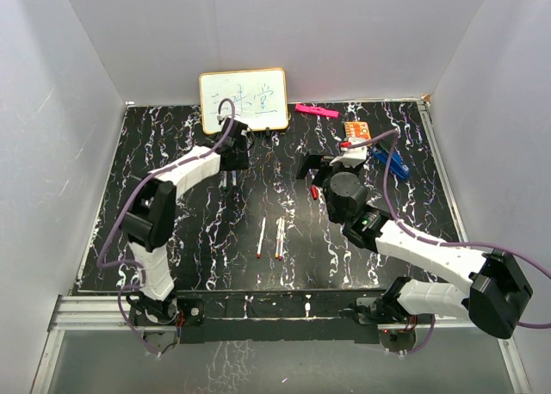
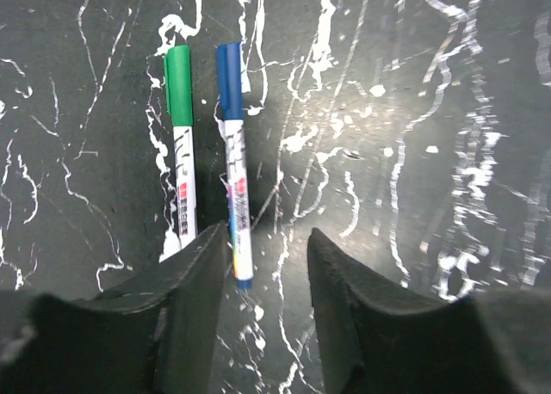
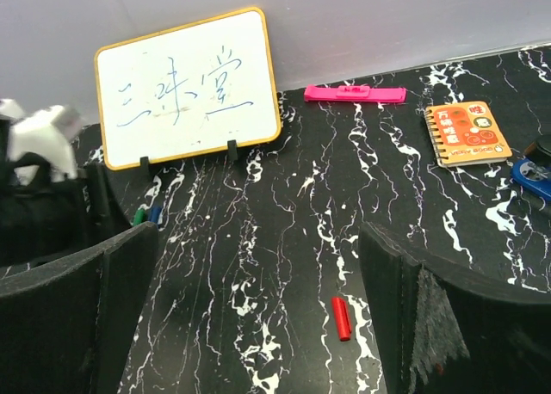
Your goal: Insert the pens into the pen caps
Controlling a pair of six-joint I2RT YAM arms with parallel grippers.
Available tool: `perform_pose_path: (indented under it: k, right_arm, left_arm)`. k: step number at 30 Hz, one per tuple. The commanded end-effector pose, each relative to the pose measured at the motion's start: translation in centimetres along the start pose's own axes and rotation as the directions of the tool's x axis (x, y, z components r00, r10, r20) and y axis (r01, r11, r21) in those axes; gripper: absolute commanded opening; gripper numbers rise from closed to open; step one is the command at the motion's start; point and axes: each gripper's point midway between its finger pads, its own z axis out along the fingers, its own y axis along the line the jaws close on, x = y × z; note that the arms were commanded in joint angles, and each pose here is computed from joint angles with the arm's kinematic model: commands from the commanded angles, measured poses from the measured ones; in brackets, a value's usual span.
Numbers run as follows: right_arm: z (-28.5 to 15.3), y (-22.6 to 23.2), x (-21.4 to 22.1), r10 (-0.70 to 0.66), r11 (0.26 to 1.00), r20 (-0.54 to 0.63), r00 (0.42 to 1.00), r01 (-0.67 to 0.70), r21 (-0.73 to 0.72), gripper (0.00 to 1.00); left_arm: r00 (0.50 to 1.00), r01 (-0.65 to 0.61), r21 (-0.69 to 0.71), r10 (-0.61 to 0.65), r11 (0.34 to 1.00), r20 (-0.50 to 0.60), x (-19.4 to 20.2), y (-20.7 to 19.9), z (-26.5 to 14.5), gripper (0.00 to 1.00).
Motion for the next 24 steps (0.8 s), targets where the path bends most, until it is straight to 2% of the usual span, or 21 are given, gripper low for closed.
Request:
perform_pose_path:
  k: [1, 5, 12, 19, 24]
  right_arm:
    - [-0.1, -0.3, -2.8, 0.037, 0.999, 0.095, 0.995, -0.037, 0.004, 0.98]
    - [-0.3, -1.0, -3.5, 0.032, 0.999, 0.163, 0.986, -0.035, 0.015, 0.98]
    - [-0.3, -1.0, -3.3, 0.043, 0.999, 0.155, 0.987, -0.043, -0.003, 0.98]
    - [0.1, -0.7, -1.9, 0.008, 1.0, 0.09, 0.996, -0.006, -0.02, 0.98]
    - [0.2, -1.4, -1.4, 0.012, 1.0, 0.08, 0.997, -0.013, 0.01, 0.98]
  left_arm:
    - [0.995, 0.041, 0.114, -0.051, 0.993, 0.088, -2.7, -0.7, -5.6, 0.46]
    - [0.997, 0.015, 0.202, -0.03, 0.979, 0.075, -1.1, -1.5, -8.3, 0.55]
    - [0.997, -0.059, 0.296, 0.073, 0.953, -0.037, 5.4, -2.7, -11.4, 0.56]
    - [0.97, -0.11, 0.345, 0.177, 0.932, -0.169, 12.6, -3.1, -13.4, 0.56]
    - [0.954, -0.125, 0.352, 0.21, 0.928, -0.215, 14.9, -3.0, -14.5, 0.57]
